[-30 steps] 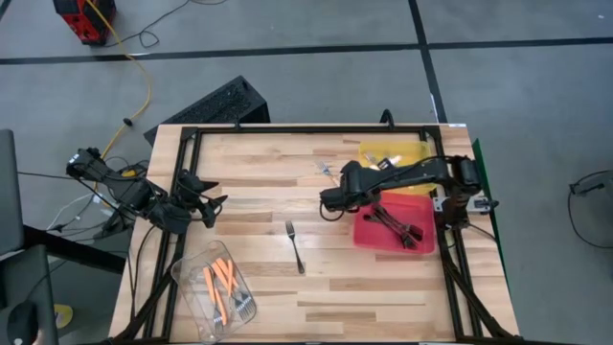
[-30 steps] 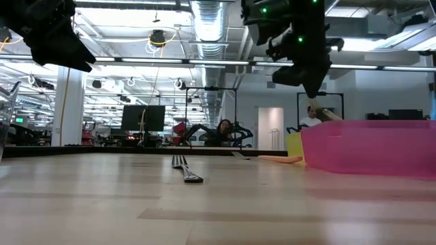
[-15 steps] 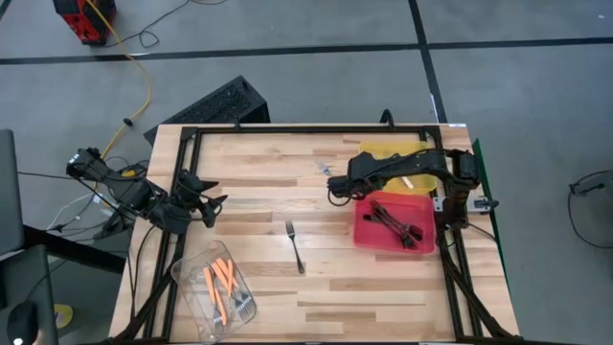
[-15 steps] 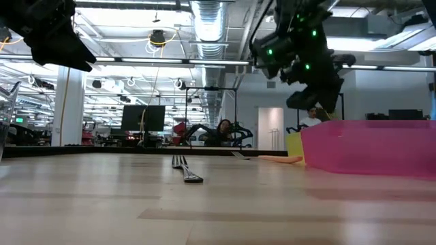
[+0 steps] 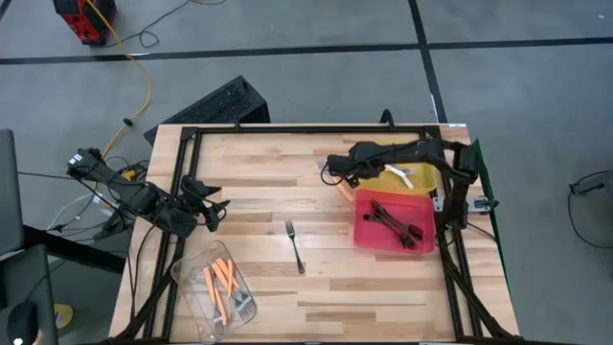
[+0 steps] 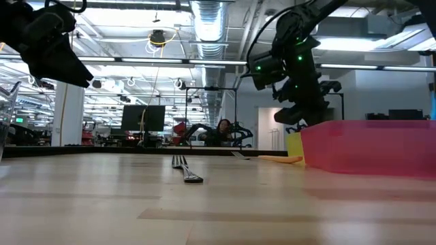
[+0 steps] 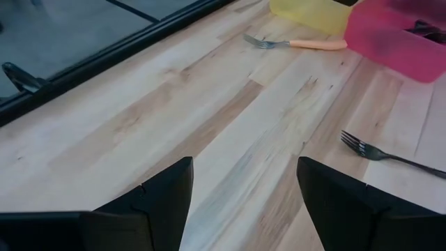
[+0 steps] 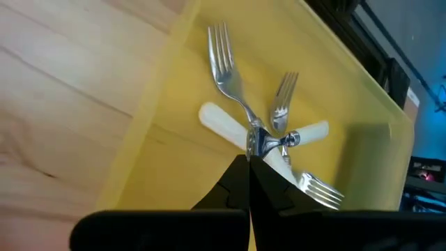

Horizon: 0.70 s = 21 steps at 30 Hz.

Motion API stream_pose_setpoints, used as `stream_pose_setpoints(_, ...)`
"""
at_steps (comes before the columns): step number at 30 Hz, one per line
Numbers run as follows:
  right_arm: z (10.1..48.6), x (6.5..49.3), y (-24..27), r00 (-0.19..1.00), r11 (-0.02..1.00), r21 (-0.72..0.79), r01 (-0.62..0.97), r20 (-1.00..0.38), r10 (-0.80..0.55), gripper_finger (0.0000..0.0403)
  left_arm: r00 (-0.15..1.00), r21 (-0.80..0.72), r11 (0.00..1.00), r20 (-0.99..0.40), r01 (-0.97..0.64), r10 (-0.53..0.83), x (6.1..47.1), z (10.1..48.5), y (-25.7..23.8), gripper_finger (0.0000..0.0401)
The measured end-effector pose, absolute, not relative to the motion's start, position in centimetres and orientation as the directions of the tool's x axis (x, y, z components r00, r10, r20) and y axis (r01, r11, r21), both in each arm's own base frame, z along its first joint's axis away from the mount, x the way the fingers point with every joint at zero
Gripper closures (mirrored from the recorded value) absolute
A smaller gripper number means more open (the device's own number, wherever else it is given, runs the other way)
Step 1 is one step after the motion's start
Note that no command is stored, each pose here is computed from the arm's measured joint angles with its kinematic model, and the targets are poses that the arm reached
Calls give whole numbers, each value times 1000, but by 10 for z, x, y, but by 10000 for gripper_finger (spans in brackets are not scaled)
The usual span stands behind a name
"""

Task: Sort silverware by color (type)
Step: Put the white fork into the yellow bin

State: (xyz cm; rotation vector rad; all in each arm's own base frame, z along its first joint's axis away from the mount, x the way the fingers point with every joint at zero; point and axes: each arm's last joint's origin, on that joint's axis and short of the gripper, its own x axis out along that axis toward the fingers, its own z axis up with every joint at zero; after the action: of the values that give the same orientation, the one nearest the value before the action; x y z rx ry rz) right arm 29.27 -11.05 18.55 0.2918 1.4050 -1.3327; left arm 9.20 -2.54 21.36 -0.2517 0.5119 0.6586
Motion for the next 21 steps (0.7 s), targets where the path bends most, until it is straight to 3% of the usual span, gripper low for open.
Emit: stream_pose_setpoints(21,184,293,-132,-300,369,-488,791,-836,-460,380,674,-65,767,-527,-639,518,92,214,-25,159)
